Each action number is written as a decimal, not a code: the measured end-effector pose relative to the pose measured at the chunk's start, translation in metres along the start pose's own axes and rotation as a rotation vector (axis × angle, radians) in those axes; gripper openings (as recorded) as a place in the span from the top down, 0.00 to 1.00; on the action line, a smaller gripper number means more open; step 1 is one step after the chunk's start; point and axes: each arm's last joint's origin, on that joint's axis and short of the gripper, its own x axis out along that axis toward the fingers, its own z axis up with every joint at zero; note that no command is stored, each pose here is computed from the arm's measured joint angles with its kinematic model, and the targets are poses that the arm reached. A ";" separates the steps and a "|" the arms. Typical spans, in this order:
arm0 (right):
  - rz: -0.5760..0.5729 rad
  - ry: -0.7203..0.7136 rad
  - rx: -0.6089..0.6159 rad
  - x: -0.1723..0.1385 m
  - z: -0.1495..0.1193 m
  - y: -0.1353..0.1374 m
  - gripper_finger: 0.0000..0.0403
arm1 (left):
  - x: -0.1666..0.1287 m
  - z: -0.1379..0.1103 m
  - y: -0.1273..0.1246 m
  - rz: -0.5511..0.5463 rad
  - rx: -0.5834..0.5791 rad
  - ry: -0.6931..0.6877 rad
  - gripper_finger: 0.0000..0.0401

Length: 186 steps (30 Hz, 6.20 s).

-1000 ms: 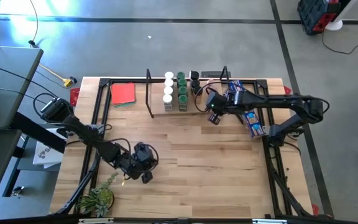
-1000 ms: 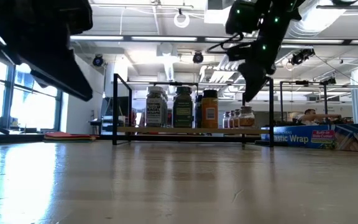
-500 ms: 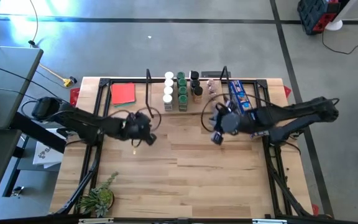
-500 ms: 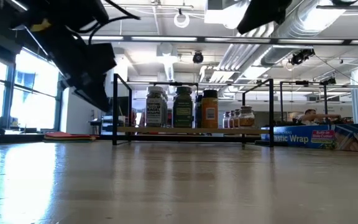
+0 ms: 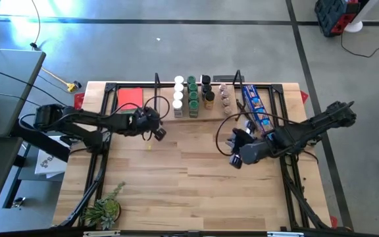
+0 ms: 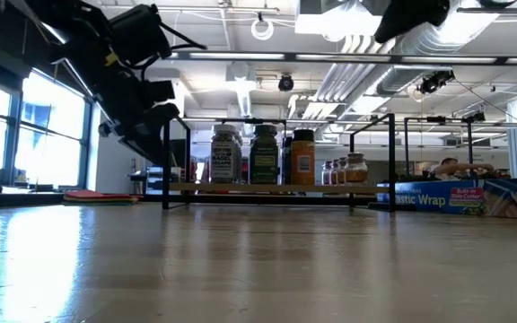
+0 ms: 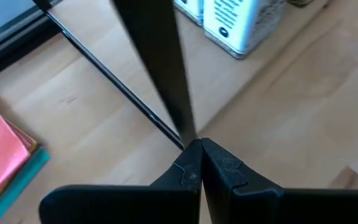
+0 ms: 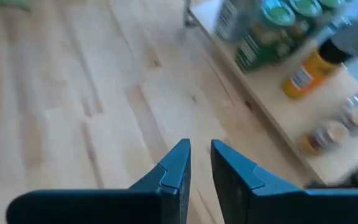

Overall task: Shelf spices
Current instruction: Adjust the shelf, then return to Home Position

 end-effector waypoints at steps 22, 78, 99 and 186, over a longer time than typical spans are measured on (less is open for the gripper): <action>-0.108 0.075 0.039 0.020 -0.033 -0.006 0.86 | 0.011 0.008 0.027 0.111 0.077 0.036 1.00; 0.547 -0.760 0.172 0.027 -0.176 -0.108 0.89 | -0.069 -0.080 0.076 -0.684 0.010 -0.797 1.00; 0.554 -0.732 0.221 0.030 -0.176 -0.109 0.89 | -0.066 -0.086 0.076 -0.674 0.000 -0.732 0.99; 0.370 -0.786 0.123 0.035 -0.172 -0.121 0.89 | -0.081 -0.096 0.061 -0.891 0.080 -0.727 0.99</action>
